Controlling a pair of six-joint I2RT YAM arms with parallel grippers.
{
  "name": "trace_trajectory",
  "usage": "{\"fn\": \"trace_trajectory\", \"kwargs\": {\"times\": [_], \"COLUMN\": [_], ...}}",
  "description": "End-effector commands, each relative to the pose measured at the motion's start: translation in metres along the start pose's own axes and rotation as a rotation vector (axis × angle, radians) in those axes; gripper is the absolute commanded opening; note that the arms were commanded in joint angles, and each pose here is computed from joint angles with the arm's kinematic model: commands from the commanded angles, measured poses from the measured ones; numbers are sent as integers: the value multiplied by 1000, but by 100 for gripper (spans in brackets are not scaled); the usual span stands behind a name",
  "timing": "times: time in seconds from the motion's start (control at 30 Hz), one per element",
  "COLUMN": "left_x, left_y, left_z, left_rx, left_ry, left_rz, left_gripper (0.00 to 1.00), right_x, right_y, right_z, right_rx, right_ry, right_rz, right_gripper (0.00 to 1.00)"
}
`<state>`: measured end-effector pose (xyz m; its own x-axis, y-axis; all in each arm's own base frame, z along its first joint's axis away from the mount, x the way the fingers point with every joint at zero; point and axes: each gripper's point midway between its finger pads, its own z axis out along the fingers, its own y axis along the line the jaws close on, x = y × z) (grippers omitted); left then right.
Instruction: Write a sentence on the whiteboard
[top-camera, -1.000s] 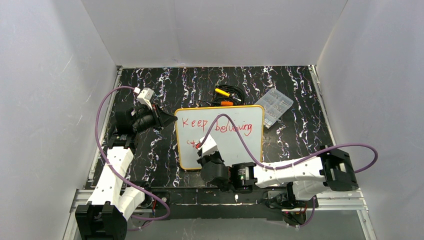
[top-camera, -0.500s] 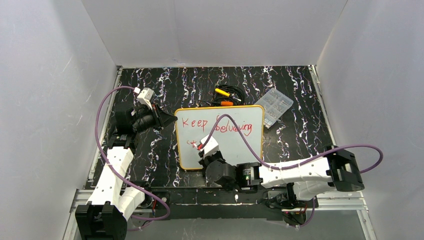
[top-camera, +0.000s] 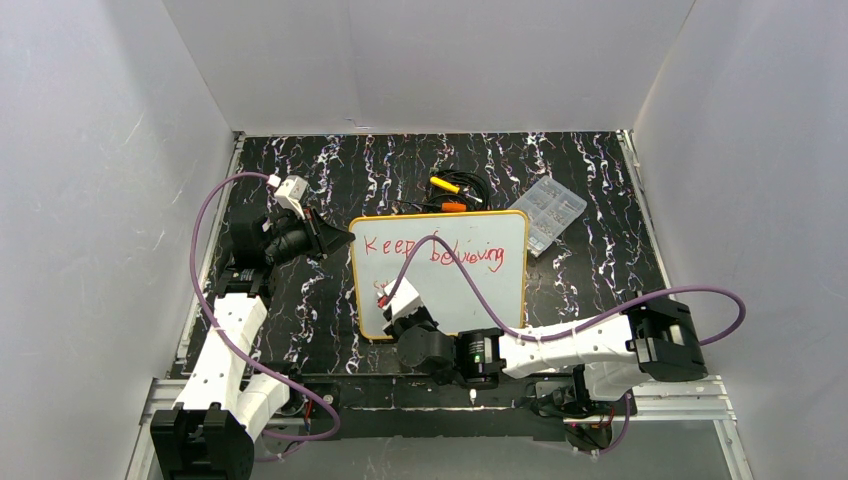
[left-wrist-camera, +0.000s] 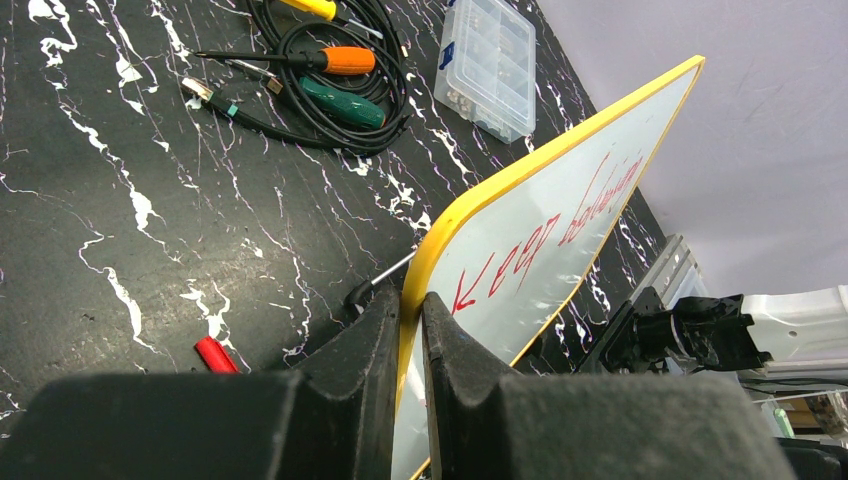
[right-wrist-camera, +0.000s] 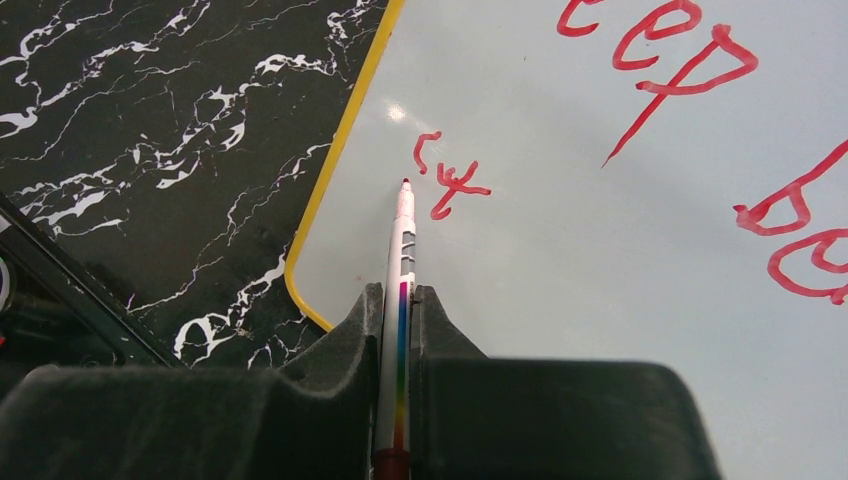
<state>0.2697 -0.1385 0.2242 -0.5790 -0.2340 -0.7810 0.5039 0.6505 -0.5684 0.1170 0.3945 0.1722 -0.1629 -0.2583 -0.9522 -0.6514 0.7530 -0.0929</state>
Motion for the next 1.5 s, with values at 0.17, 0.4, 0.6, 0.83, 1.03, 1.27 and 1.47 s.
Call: {"fn": "trace_trajectory", "kwargs": {"times": [0.17, 0.4, 0.6, 0.83, 1.03, 1.27, 1.47], "left_x": [3, 3, 3, 2, 3, 2, 2], "left_y": [-15, -15, -15, -16, -16, -16, -15], "left_z": [-2, -1, -1, -2, -2, -2, -2], "left_rx": [52, 53, 54, 55, 55, 53, 47], "left_ry": [33, 35, 35, 33, 33, 30, 30], "left_rz": [-2, -3, -4, 0, 0, 1, 1], "left_gripper": [0, 0, 0, 0, 0, 0, 0], "right_x": [-26, -19, -13, -12, -31, -47, -44], "right_y": [-5, -6, 1, 13, 20, 12, -7], "right_z": [2, 2, 3, 7, 9, -3, -14], "right_rx": [52, 56, 22, -11, -37, -61, -23], "right_ry": [-50, -28, -5, -6, -56, -98, -83], "right_rz": [61, 50, 51, 56, 64, 111, 118], "right_gripper": [1, 1, 1, 1, 1, 1, 1]}}
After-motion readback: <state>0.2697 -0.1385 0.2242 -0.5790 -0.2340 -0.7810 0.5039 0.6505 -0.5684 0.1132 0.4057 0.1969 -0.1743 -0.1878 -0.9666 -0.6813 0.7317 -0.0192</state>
